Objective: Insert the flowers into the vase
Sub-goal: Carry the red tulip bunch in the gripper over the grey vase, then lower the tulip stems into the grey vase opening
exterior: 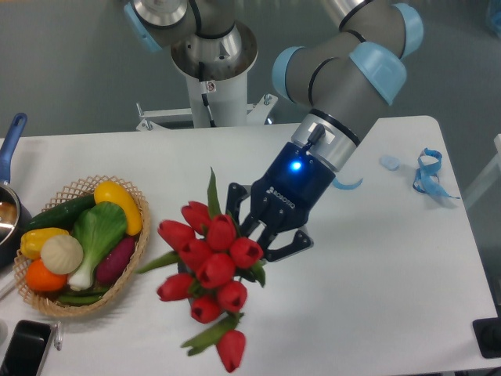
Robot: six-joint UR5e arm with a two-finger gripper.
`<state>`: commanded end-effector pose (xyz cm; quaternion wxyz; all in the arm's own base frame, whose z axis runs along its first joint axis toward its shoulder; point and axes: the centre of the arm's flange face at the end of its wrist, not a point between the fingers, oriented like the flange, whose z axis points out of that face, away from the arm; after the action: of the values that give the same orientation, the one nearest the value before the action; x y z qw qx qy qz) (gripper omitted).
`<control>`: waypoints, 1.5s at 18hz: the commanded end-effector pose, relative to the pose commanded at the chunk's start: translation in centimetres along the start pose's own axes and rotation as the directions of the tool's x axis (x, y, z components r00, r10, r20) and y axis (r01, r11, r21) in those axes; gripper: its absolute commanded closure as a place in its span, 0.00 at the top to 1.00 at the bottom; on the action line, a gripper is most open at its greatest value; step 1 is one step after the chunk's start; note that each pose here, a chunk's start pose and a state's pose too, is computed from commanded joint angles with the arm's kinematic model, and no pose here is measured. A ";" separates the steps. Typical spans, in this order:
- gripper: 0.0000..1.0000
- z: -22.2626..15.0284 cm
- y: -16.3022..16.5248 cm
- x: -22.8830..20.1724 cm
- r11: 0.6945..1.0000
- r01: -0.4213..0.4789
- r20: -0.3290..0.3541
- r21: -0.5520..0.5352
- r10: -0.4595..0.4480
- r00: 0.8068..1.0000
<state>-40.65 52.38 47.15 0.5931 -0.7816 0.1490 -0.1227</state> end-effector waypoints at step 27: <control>0.15 3.5 8.5 2.3 0.993 -0.024 -0.131 0.120 0.040 0.991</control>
<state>-37.98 52.46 38.04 0.6288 -0.7328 0.1933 -0.1736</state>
